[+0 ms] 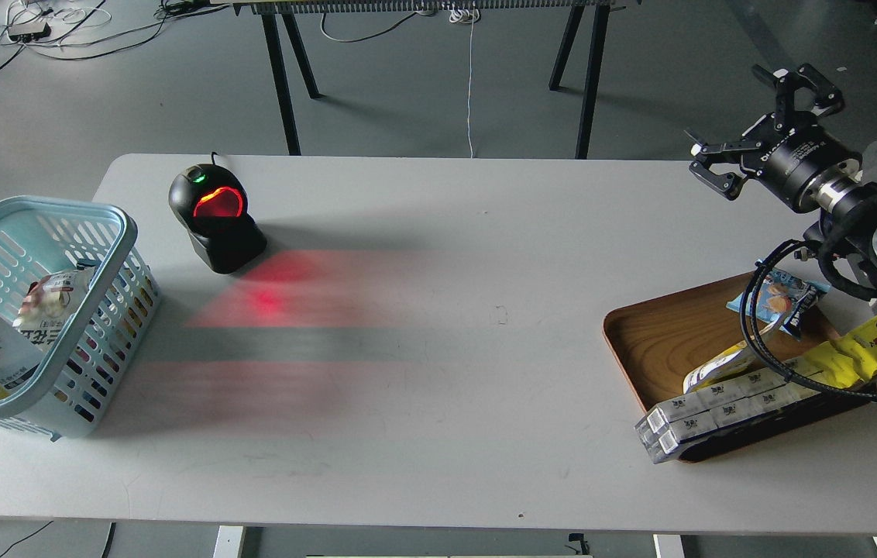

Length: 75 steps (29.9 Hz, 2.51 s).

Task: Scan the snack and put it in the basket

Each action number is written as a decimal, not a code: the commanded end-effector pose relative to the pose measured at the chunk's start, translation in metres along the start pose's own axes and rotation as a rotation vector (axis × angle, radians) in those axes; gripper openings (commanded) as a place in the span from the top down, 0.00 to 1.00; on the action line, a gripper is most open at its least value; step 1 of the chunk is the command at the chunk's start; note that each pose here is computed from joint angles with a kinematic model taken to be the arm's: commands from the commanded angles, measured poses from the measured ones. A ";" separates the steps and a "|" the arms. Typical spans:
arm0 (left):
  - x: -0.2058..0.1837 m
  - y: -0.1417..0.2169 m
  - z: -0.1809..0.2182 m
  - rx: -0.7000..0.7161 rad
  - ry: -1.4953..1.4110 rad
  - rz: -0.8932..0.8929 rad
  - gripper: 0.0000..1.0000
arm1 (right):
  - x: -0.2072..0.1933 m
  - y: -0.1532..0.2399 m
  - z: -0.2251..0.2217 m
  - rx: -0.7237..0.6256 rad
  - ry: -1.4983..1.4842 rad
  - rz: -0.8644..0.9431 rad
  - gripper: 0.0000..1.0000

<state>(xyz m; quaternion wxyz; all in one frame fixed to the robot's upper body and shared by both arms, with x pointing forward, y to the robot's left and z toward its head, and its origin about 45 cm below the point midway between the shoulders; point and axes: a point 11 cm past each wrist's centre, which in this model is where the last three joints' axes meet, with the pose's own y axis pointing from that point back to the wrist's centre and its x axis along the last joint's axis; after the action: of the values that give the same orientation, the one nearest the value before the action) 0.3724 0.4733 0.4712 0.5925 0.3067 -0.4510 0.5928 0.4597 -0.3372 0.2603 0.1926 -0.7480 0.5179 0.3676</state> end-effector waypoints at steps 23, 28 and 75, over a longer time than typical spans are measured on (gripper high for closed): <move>-0.192 -0.098 0.052 0.067 1.735 -0.107 0.01 | -0.010 0.015 -0.028 0.011 0.065 0.019 0.00; -0.230 -0.107 0.053 0.110 1.818 -0.073 0.01 | -0.012 0.031 -0.048 0.018 0.118 0.041 0.00; -0.266 -0.116 -0.006 0.321 1.848 -0.082 0.00 | -0.015 0.035 -0.050 -0.042 0.256 0.159 0.00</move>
<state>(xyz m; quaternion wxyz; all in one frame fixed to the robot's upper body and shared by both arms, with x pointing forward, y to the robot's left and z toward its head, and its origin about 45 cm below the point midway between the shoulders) 0.5154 0.3550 0.2496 0.6889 -0.1801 0.3057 0.6321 0.4420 -0.3724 0.3051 0.0737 -0.7506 0.5859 0.2963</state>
